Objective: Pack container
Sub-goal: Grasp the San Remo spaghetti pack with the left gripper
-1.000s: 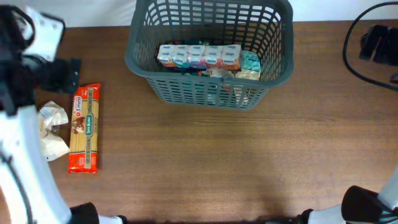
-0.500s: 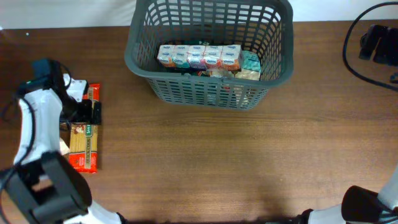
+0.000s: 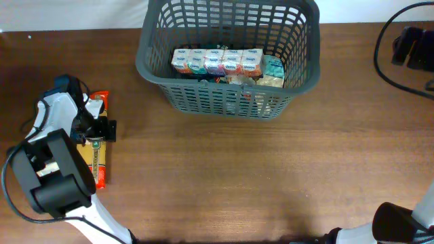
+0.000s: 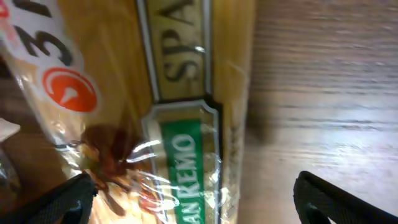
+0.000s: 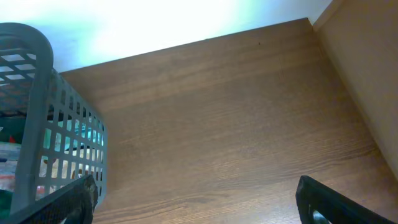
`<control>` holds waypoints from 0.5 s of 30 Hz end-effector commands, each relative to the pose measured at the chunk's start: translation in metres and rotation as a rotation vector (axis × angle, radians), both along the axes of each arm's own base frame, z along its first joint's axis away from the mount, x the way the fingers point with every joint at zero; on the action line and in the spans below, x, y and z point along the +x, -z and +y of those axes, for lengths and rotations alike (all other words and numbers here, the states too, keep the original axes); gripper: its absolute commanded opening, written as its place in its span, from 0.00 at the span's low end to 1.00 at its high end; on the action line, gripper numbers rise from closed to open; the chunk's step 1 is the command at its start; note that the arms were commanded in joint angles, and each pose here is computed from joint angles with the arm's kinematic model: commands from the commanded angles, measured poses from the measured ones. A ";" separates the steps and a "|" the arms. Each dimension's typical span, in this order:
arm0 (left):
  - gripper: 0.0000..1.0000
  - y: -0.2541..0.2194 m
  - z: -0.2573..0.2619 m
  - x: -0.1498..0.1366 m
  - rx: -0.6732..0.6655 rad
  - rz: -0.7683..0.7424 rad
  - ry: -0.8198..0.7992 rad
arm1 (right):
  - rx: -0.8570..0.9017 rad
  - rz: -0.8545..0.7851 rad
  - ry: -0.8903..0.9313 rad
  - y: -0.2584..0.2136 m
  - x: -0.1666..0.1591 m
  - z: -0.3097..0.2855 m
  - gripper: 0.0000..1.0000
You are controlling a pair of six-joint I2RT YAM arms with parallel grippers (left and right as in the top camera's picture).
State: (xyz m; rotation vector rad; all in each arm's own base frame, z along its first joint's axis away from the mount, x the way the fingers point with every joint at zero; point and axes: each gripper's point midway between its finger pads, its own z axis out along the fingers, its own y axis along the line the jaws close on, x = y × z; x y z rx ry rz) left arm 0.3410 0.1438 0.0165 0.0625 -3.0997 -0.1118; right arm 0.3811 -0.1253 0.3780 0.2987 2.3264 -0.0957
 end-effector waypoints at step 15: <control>0.72 0.027 0.021 0.000 0.008 0.000 -0.087 | 0.005 0.002 0.001 0.001 0.001 -0.001 0.99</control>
